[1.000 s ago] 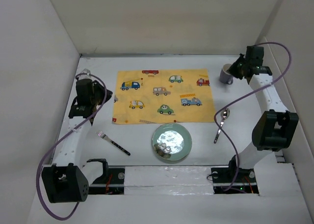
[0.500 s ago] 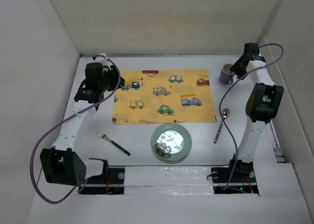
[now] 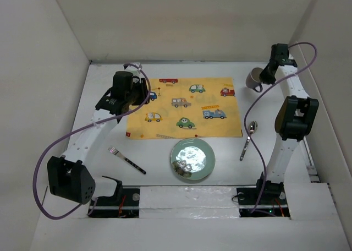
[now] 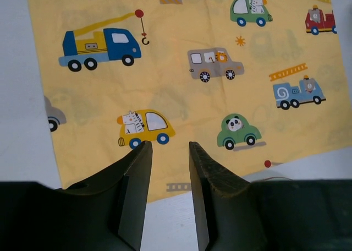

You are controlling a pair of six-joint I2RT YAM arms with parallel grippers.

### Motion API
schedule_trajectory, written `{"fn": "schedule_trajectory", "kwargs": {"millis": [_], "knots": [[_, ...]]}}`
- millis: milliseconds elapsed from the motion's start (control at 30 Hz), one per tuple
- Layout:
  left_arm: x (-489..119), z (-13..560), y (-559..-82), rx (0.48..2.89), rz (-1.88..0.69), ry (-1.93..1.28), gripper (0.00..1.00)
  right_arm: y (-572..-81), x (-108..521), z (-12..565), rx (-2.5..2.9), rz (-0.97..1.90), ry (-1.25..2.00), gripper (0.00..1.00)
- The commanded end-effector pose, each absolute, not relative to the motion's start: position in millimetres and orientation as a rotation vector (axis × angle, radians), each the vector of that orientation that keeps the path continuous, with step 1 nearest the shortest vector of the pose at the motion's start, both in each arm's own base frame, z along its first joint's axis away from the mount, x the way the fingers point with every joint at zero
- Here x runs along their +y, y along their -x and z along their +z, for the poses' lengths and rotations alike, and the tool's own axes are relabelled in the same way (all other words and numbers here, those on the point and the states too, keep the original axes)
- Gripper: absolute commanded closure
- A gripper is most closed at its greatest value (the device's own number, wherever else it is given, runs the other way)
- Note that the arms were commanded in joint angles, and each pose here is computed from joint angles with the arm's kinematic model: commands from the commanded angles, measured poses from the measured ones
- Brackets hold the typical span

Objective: Set the dinner table for one person

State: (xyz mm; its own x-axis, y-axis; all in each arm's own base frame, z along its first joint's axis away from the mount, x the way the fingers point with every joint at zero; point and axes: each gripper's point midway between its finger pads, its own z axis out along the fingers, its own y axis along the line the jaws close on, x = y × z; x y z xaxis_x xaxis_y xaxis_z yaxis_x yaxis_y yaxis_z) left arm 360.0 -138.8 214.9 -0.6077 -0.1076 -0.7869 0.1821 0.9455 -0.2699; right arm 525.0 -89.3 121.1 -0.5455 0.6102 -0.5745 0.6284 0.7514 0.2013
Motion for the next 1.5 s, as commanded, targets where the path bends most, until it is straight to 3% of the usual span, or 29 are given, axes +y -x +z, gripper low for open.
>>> {"fn": "schedule_trajectory", "kwargs": {"millis": [0,333,933,1033,1300,1333,1467], "knots": [[-136,262,-372,2.056,-0.419,-0.036,0.70,-542,-44,259,2.049,0.121,-0.681,1.00],[-140,268,-369,2.056,-0.449,-0.041,0.66,-548,64,229,2.261,0.221,-0.430,1.00],[-135,256,-363,2.076,-0.425,-0.037,0.66,-572,58,159,2.401,0.083,-0.465,1.00],[-135,257,-364,2.074,-0.425,-0.035,0.66,-573,53,156,2.401,0.081,-0.487,0.88],[-131,260,-362,2.071,-0.409,-0.018,0.66,-578,53,150,2.404,0.118,-0.501,0.83],[-131,260,-362,2.068,-0.410,-0.019,0.66,-578,54,151,2.400,0.127,-0.498,0.76],[-130,261,-362,2.069,-0.401,-0.015,0.66,-585,58,171,2.354,0.168,-0.489,0.67]]}}
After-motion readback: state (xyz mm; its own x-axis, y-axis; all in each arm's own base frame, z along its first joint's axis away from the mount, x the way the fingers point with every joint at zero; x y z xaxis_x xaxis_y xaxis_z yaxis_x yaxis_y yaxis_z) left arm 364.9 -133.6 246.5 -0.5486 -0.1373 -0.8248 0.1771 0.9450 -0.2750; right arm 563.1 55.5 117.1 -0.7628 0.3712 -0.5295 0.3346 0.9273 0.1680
